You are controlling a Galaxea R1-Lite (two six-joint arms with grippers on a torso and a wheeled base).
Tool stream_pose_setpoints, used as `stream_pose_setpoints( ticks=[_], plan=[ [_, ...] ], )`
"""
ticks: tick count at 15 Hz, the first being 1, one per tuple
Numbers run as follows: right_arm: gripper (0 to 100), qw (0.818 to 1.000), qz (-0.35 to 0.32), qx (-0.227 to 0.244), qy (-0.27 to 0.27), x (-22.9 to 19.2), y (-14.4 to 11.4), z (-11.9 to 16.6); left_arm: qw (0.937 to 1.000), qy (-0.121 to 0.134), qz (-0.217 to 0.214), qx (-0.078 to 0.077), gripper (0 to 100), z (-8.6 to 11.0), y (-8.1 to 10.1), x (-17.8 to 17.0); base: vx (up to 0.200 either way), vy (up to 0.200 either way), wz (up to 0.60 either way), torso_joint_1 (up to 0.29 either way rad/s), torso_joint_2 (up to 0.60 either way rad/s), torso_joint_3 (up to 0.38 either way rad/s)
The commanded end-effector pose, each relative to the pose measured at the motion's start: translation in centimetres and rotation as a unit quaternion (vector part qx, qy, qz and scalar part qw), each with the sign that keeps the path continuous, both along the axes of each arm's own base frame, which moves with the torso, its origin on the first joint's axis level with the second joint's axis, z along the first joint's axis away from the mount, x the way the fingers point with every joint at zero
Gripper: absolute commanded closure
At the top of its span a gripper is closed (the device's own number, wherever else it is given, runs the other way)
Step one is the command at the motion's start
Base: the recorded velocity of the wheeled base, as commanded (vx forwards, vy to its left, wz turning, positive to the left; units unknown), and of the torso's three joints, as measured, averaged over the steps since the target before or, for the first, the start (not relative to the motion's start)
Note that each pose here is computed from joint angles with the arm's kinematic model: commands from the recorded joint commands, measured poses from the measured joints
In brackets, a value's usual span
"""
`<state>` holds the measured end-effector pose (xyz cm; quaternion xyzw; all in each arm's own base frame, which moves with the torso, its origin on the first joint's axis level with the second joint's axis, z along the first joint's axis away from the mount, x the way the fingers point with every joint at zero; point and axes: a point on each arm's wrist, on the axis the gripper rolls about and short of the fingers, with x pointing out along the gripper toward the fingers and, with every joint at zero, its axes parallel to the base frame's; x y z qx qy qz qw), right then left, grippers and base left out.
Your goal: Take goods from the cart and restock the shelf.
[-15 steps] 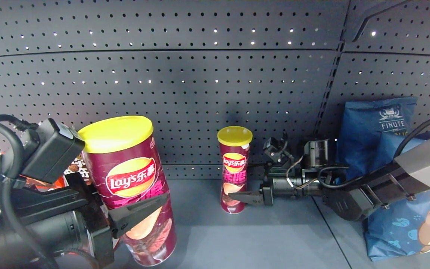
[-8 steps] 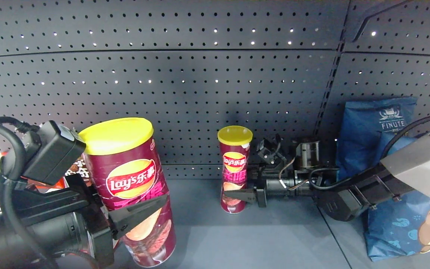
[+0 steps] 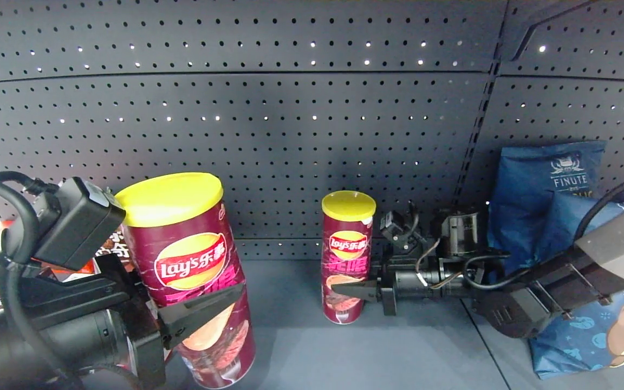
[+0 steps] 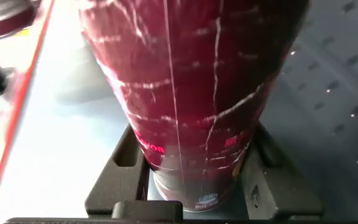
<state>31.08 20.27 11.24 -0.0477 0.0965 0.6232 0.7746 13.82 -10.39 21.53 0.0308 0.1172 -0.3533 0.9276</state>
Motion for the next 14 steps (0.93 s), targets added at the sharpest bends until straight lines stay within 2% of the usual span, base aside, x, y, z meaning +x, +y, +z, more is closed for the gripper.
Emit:
stream_pose_setpoints(
  ticks=[1,3,9,14],
  plan=[
    [100,1.0,0.003,0.003,-0.006,-2.6,-1.3,1.3,1.0,-0.001,0.0,-0.001,100,0.0,0.0,-0.1,0.0,0.0,0.0,0.0,0.0,0.0],
    [100,1.0,0.008,0.01,-0.017,-4.3,-1.9,1.5,1.0,-0.002,0.0,-0.002,100,0.1,0.0,-0.1,0.0,0.0,0.0,0.0,0.0,0.0],
    [100,0.998,0.053,0.01,-0.016,-8.8,-1.4,1.9,1.0,-0.001,0.002,0.0,100,0.1,0.0,0.0,0.0,0.0,0.0,0.0,0.0,0.0],
    [100,0.999,0.035,-0.01,-0.005,-10.4,-1.6,0.7,1.0,0.0,0.003,0.001,100,0.0,-0.1,0.1,0.0,0.0,0.0,0.0,0.0,0.0]
  ],
)
